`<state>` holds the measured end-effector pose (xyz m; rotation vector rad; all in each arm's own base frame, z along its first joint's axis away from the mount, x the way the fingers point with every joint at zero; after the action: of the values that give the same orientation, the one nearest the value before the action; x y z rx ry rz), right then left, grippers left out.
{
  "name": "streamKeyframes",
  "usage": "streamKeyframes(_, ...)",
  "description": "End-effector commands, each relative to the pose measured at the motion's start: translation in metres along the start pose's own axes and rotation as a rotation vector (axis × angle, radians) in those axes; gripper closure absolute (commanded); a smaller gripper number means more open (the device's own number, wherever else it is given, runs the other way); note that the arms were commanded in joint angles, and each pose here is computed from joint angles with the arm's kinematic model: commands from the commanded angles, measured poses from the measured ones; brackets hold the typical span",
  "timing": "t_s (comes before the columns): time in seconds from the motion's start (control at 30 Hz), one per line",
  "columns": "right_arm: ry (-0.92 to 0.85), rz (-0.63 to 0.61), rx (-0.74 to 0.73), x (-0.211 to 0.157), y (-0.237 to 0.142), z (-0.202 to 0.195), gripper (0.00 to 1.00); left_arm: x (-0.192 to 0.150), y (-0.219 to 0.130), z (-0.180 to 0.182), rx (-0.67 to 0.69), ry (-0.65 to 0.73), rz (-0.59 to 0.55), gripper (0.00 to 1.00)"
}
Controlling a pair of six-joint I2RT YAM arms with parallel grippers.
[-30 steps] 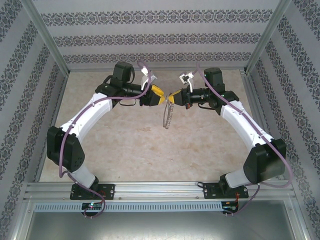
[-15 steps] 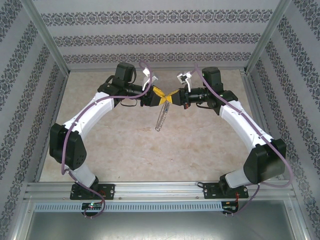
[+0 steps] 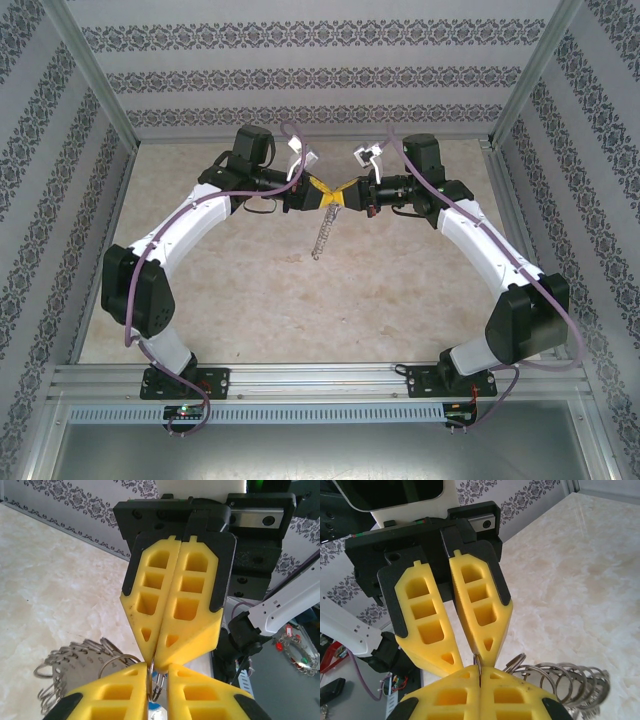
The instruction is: Put the keys on the keyring
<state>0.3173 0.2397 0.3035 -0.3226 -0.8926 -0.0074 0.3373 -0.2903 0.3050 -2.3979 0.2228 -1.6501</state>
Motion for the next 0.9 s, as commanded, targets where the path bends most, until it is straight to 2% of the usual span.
streamKeyframes(0.0, -0.066, -0.029, 0.039, 0.015, 0.001, 0.012, 1.00, 0.010, 0.007, -0.008, -0.052, 0.044, -0.018, 0.92)
streamKeyframes(0.1, -0.068, -0.035, 0.038, 0.017, 0.001, 0.011, 1.00, 0.007, 0.008, -0.009, -0.058, 0.041, -0.016, 1.00)
streamKeyframes(0.23, -0.064, -0.046, 0.033, 0.021, 0.000, 0.011, 1.00, 0.007, 0.009, -0.009, -0.055, 0.044, -0.019, 1.00)
streamKeyframes(0.37, -0.047, -0.084, 0.005, 0.028, -0.011, 0.011, 0.59, 0.011, 0.008, -0.005, -0.007, 0.065, -0.042, 1.00)
streamKeyframes(0.43, -0.040, -0.109, -0.014, 0.030, -0.020, 0.012, 0.50, 0.014, 0.006, -0.004, 0.018, 0.075, -0.063, 1.00)
streamKeyframes(0.6, 0.003, -0.189, -0.093, 0.027, -0.041, 0.012, 0.43, 0.023, 0.000, -0.003, 0.072, 0.090, -0.133, 1.00)
streamKeyframes(0.77, 0.156, -0.370, -0.298, 0.019, -0.065, -0.017, 0.37, 0.031, -0.005, -0.007, 0.107, 0.104, -0.187, 1.00)
streamKeyframes(0.87, 0.192, -0.477, -0.249, 0.015, -0.071, -0.016, 0.41, 0.034, -0.009, -0.009, 0.127, 0.110, -0.219, 1.00)
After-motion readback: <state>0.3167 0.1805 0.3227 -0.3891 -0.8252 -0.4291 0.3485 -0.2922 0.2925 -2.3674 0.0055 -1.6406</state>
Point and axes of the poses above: each hand's point on the last joint's axis, 136 mm out from that joint toward the fingers, its own y axis out along the fingers, its own z axis along the line the jaws close on, x = y × z, the point moved 2 cm from there along -y, back along the fingers, and after that the axes turned 5 degrees about y, right-handed, at the moved point
